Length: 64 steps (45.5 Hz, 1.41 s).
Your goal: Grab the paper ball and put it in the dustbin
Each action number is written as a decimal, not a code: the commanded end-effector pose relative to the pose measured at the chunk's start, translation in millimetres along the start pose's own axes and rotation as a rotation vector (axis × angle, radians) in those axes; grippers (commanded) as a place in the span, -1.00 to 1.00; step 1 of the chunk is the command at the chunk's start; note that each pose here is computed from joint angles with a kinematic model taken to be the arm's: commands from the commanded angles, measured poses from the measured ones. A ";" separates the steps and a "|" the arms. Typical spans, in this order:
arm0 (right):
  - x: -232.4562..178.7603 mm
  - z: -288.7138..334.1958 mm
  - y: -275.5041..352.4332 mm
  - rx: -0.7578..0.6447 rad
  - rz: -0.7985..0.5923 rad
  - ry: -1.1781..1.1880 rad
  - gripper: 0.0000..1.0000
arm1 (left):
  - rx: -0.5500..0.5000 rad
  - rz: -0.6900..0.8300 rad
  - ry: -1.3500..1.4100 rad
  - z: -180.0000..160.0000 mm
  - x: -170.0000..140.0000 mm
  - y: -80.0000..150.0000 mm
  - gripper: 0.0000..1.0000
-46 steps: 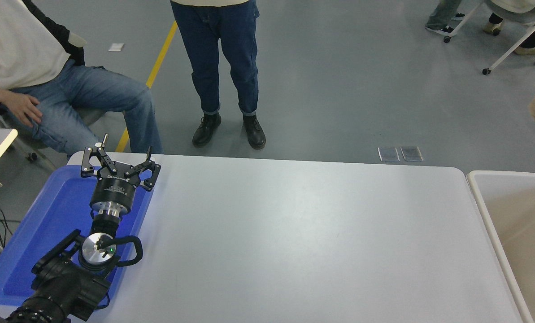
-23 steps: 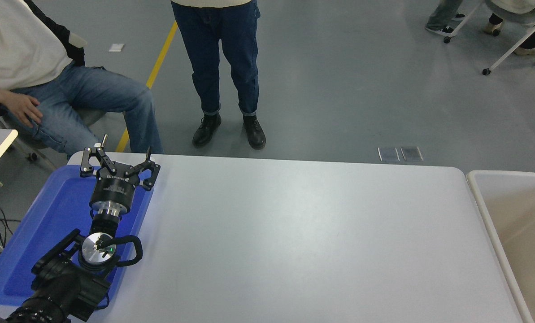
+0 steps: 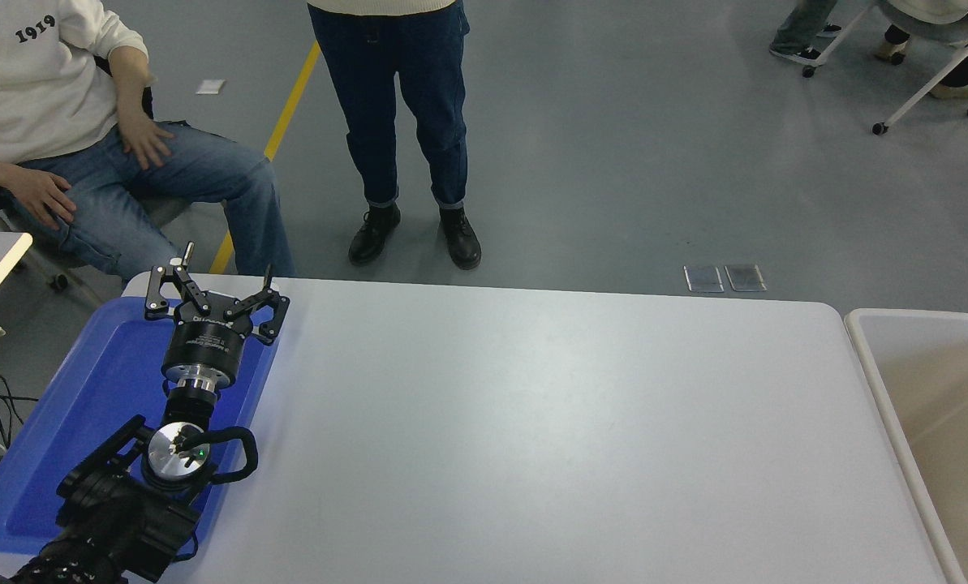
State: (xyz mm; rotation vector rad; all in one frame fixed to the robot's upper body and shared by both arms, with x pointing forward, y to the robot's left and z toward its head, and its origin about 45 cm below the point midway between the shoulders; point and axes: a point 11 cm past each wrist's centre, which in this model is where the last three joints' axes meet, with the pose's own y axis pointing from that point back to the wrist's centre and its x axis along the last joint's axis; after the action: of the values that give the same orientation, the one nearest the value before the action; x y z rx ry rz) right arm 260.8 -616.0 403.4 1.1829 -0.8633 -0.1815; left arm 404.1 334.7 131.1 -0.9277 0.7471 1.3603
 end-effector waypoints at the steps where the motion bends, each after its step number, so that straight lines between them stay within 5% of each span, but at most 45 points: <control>1: -5.4 26.7 -15.2 -0.061 -0.025 -0.054 -1.00 | -0.001 0.001 0.000 0.2 0.1 0.0 1.00; 18: -30.3 61.2 -46.6 -0.144 -0.104 -0.132 -1.00 | -0.001 0.000 0.000 0.2 0.0 0.0 1.00; 39: -36.3 11.5 -123.8 -0.191 0.192 -0.130 -1.00 | -0.001 0.000 0.000 0.2 0.0 0.0 1.00; 64: -85.3 -6.0 -220.8 -0.227 0.272 -0.251 -1.00 | -0.001 0.000 0.000 0.2 0.0 0.0 1.00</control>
State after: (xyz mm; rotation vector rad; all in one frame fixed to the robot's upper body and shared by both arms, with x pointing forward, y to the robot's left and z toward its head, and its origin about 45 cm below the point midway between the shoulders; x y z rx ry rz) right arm 287.1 -650.6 222.7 0.8886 -1.0780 -0.1694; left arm 404.1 334.8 131.2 -0.9287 0.7466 1.3604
